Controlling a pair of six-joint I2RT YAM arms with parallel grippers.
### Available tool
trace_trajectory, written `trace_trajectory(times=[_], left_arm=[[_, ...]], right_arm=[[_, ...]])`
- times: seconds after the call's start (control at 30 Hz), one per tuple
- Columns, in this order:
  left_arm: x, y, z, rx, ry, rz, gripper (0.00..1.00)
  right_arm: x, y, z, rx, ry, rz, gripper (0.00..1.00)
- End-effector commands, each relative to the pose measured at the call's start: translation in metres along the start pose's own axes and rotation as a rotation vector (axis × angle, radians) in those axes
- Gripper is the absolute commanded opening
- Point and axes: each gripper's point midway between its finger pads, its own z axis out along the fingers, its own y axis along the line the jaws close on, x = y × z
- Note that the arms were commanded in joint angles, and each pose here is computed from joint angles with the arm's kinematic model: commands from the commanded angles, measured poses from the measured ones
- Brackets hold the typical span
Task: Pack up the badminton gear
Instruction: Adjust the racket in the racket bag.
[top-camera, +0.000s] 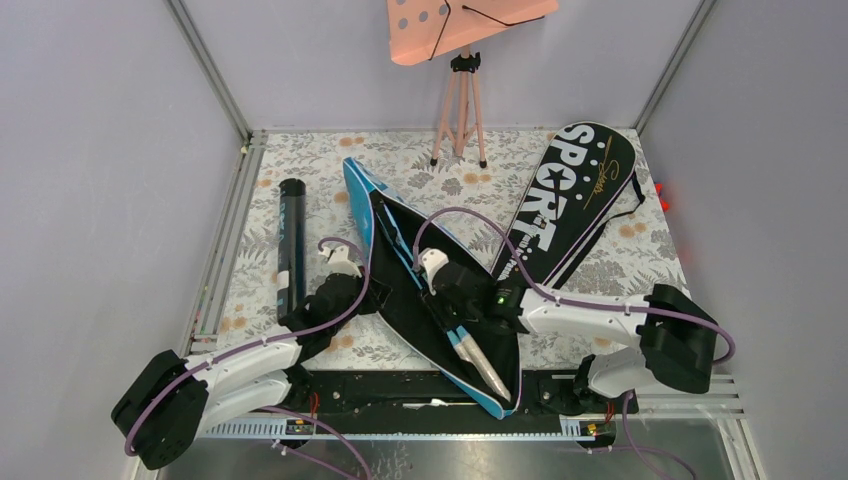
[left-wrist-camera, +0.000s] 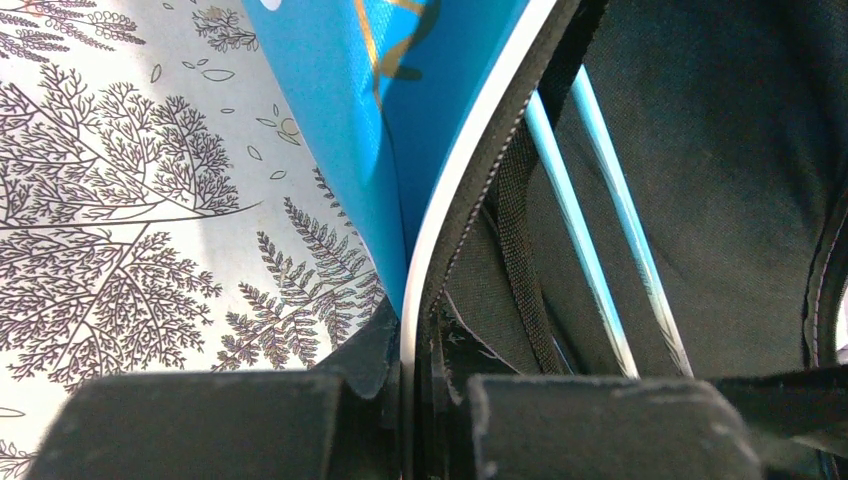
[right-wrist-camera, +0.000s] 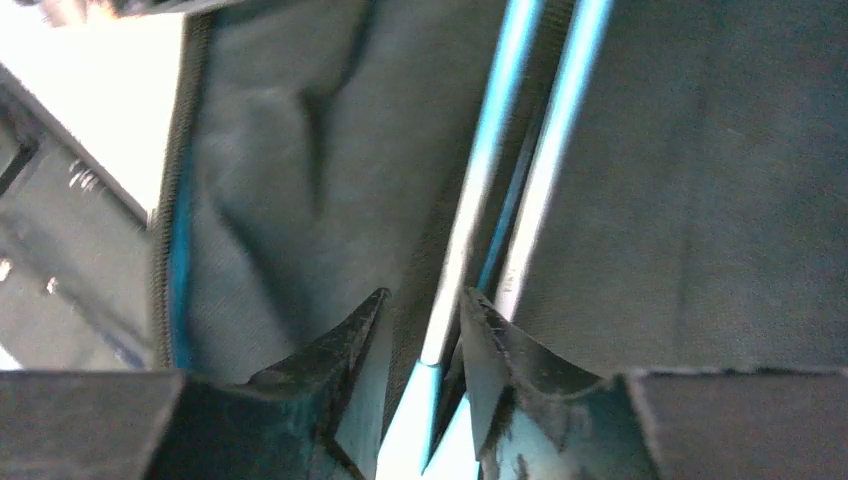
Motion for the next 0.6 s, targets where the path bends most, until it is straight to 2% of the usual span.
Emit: trace_trajectory(times=[0.0,0.17,0.3,0.4,0.47,0.53,0.57], left_arm=[[-0.009,-0.013,0.0,0.036,-0.024,-0.001,0.0],[-0.008,-0.008,-0.001,0.019,-0.025,0.002,0.0],[-0.007,-0.008,-0.001,0.02,-0.025,0.004,0.0],[-0.008,-0.008,-0.001,0.018,-0.023,0.008,0.0],[-0.008,-0.007,-0.002,0.017,-0.024,0.008,0.0],[-0.008,-0.008,-0.002,0.019,-0.026,0.011,0.0],[-0.008,-0.007,-0.002,0.016,-0.027,0.013,0.0]], right_arm=[[-0.024,-0.052,-0.008,0.358,-0.098,0.166,0.36],[-0.013,-0.063,-0.008,0.425,-0.104,0.242,0.36],[-0.005,-0.038,0.013,0.285,-0.016,0.191,0.46],[-0.002,-0.011,0.031,0.135,0.007,0.184,0.48],[-0.001,-0.015,0.039,0.154,0.015,0.184,0.49],[0.007,-0.027,0.045,0.23,0.056,0.161,0.47],[0.007,-0.032,0.048,0.26,0.062,0.149,0.37]])
